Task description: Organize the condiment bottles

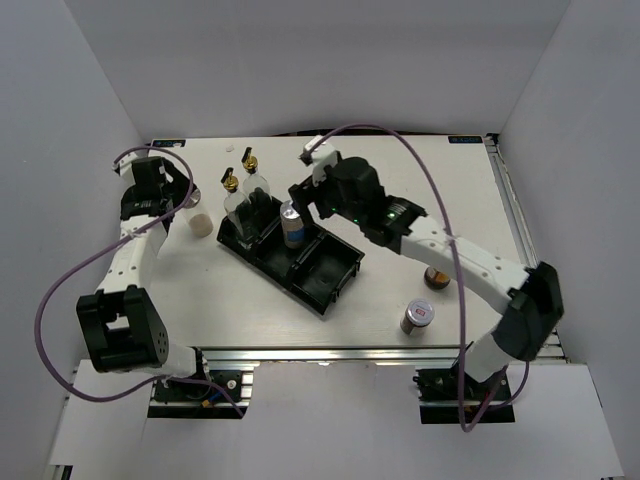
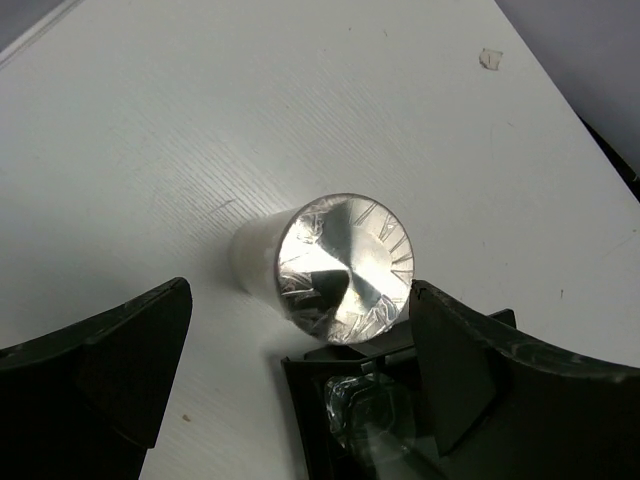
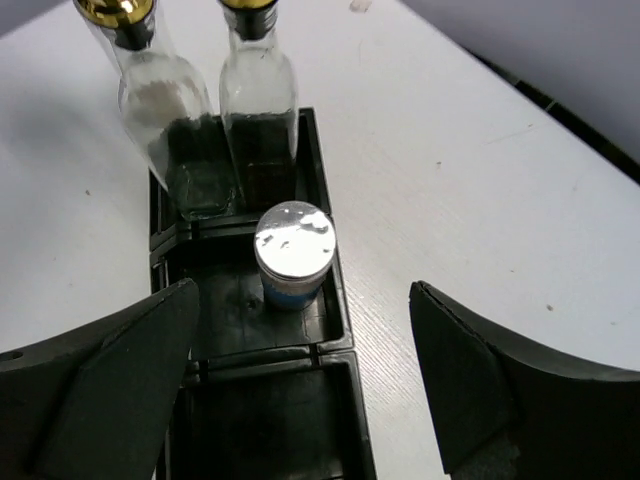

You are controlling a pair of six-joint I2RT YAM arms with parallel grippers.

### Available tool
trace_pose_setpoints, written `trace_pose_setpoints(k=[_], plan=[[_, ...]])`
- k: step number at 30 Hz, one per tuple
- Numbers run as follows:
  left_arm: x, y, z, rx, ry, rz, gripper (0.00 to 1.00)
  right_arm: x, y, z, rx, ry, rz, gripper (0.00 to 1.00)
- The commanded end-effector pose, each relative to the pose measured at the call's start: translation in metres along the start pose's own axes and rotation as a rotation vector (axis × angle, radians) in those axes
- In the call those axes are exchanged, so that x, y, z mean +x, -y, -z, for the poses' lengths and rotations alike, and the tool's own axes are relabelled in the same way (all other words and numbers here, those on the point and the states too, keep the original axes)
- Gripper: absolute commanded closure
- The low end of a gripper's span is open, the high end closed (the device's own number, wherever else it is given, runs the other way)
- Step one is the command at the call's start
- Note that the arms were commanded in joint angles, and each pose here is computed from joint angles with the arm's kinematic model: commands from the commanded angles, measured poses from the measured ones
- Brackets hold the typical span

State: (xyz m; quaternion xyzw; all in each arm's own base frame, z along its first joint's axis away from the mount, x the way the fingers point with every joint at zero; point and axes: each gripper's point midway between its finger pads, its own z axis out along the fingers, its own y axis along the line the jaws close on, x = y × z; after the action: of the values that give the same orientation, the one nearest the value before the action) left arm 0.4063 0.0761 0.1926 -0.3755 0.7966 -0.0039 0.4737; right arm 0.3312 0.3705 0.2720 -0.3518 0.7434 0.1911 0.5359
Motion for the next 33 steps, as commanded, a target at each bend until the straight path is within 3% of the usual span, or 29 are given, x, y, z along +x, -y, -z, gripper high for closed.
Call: trace_pose_setpoints(k=[1, 12, 25, 29, 30, 33], plan=[[-0.007, 0.019, -0.005, 0.061, -0.019, -0.005, 0.02, -0.020, 0.015, 0.027, 0.022, 0.098, -0.047, 0.10], [0.011, 0.022, -0.038, 0.027, -0.089, -0.046, 0.02, 0.020, 0.067, 0.068, 0.179, 0.075, -0.147, 0.11], [0.036, 0.020, -0.048, -0.068, -0.151, -0.192, 0.02, 0.042, 0.087, 0.084, 0.254, 0.045, -0.161, 0.11], [0.034, 0.015, -0.041, -0.090, -0.151, -0.203, 0.24, 0.043, 0.091, 0.088, 0.272, 0.048, -0.160, 0.11], [0.028, 0.016, -0.036, -0.091, -0.135, -0.202, 0.36, 0.044, 0.092, 0.089, 0.275, 0.046, -0.160, 0.11], [0.018, 0.014, -0.025, -0.102, -0.106, -0.196, 0.51, 0.044, 0.092, 0.091, 0.277, 0.052, -0.162, 0.11]])
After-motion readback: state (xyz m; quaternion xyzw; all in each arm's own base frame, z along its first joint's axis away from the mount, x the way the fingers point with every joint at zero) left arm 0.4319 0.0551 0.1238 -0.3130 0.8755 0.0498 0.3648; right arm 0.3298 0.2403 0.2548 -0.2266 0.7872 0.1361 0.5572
